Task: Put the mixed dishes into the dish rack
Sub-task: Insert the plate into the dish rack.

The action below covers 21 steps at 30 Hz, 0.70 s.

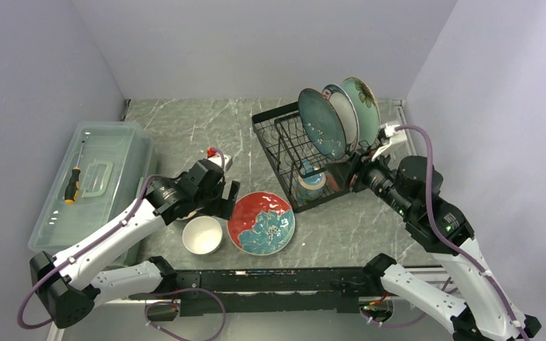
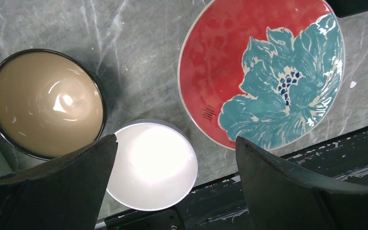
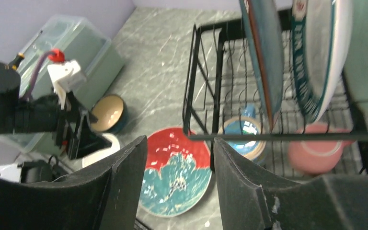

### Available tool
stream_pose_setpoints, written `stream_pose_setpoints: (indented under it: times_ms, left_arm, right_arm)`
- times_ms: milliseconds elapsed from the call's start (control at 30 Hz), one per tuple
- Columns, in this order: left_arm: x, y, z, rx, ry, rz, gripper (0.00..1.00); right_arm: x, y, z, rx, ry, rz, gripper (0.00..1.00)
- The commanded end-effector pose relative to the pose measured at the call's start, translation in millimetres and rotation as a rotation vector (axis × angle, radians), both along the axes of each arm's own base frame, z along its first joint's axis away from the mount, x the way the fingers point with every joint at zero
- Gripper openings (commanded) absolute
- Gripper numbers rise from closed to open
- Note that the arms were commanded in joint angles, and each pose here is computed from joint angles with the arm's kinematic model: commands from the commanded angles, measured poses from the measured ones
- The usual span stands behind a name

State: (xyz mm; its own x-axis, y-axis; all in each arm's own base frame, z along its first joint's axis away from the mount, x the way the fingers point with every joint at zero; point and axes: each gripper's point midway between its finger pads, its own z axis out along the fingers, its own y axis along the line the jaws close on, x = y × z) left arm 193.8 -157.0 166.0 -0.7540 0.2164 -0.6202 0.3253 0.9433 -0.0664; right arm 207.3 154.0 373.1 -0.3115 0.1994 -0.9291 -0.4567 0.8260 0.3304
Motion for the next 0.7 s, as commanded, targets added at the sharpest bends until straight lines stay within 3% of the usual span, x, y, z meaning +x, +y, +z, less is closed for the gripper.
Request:
stream_pose_setpoints:
  times_ms: [0,400,667]
  left_arm:
    - [6.1,-16.8,19.9,-0.074,0.002,0.016,0.99]
    - [23.3,-43.9,-12.3,-0.09,0.073,0.057,0.99]
    - [34.2,-47.8,-47.5,-0.05,0.114,0.13,0.8]
  right_arm:
    - [-19.1,11.9,-39.0,0.071,0.132,0.067,0.55]
    - [-31.5,26.2,-163.2,0.142,0.421,0.057,0.55]
    - [-37.1,37.2,-216.6,0.257,0.554,0.038,0.57]
